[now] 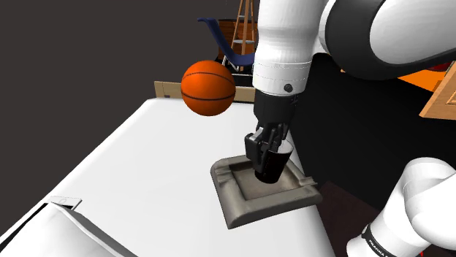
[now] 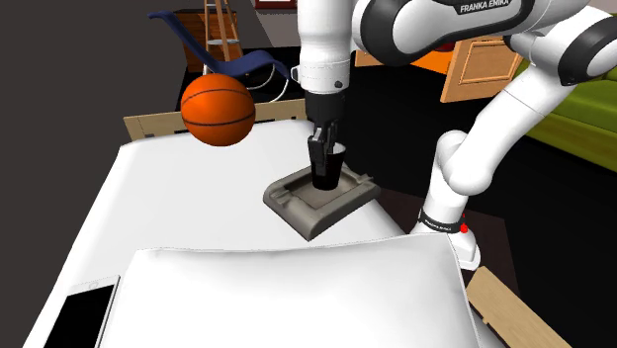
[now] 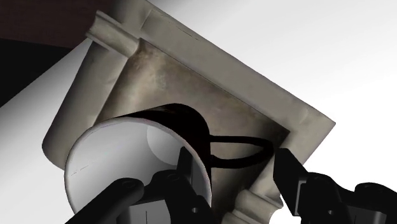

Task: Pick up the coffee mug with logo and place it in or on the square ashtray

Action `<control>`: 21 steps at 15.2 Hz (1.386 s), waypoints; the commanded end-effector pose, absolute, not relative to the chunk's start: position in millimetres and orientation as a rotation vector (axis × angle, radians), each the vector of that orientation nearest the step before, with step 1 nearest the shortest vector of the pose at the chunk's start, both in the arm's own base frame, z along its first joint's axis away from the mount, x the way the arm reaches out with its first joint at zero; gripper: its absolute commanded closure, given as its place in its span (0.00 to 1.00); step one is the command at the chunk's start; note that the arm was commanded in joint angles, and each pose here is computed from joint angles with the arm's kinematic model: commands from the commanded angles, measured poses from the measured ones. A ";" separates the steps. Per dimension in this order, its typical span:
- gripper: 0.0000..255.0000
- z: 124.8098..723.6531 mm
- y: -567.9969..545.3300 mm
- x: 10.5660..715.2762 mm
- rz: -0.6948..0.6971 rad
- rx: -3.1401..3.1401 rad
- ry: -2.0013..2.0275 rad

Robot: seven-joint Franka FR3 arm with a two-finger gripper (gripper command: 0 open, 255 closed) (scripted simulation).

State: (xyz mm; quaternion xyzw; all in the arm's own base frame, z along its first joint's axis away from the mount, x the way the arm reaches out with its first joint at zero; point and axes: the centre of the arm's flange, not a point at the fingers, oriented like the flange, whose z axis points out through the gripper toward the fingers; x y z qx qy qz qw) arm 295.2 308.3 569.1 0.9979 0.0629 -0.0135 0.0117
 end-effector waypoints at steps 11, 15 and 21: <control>0.00 595.5 309.0 295.8 -0.041 3.112 0.196; 0.00 619.1 309.5 296.4 -0.041 3.112 0.196; 0.00 619.1 309.6 296.4 -0.041 3.112 0.196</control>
